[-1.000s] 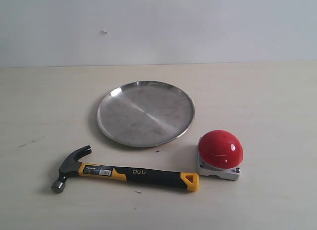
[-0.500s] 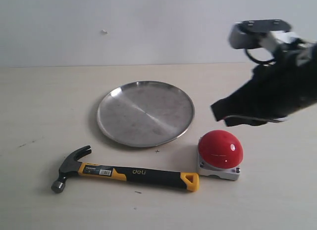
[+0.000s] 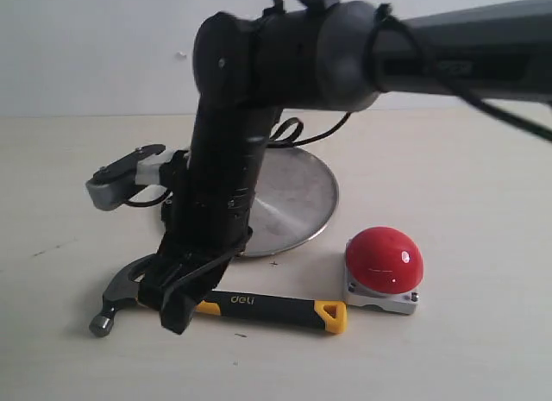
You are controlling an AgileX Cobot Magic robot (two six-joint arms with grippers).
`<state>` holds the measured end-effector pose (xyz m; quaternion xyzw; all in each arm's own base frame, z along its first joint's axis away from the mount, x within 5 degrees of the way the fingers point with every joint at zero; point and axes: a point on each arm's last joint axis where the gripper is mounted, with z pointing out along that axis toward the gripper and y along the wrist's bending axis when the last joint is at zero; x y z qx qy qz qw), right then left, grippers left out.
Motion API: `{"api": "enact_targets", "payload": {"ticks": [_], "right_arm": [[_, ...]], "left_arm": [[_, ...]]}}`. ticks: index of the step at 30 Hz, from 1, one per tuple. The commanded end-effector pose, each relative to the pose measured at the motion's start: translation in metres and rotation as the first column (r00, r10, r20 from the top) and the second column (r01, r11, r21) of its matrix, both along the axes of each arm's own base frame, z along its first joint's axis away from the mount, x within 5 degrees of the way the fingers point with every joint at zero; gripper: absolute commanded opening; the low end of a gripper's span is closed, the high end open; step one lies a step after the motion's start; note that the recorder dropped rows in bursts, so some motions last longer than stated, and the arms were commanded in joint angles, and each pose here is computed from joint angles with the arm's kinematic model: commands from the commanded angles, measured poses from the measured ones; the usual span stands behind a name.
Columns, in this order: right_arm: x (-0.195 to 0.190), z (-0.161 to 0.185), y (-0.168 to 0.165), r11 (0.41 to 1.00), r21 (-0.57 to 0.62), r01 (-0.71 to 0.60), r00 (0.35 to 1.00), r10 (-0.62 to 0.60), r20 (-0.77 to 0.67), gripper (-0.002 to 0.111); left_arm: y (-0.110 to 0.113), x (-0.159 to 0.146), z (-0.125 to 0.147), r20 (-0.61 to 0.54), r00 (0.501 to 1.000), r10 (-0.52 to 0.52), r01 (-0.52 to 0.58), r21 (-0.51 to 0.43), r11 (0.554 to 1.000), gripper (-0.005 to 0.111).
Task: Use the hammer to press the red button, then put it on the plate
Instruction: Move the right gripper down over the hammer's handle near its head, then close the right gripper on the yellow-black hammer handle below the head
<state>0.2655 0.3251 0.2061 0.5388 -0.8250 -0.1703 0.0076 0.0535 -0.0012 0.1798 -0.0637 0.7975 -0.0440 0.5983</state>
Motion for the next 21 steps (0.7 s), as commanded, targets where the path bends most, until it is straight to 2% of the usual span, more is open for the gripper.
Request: {"api": "enact_targets", "payload": {"ticks": [1,8,17,21], "right_arm": [[0.026,-0.032,0.025,0.997,0.031,-0.074,0.988,0.069,0.141,0.081],[0.049,-0.06,0.037,0.991,0.007,-0.134,0.95,0.126,0.286,0.077],[0.032,-0.074,0.059,0.961,-0.041,-0.274,0.901,0.271,0.338,0.077],[0.031,-0.075,0.062,0.954,-0.085,-0.288,0.876,0.298,0.38,0.075]], "left_arm": [[0.0,0.0,0.001,0.011,1.0,0.004,-0.004,-0.001,1.0,0.0],[0.0,0.0,0.001,0.011,1.0,0.004,-0.004,-0.001,1.0,0.0],[0.0,0.0,0.001,0.011,1.0,0.004,-0.004,-0.001,1.0,0.0],[0.0,0.0,0.001,0.011,1.0,0.004,-0.004,-0.001,1.0,0.0]]}}
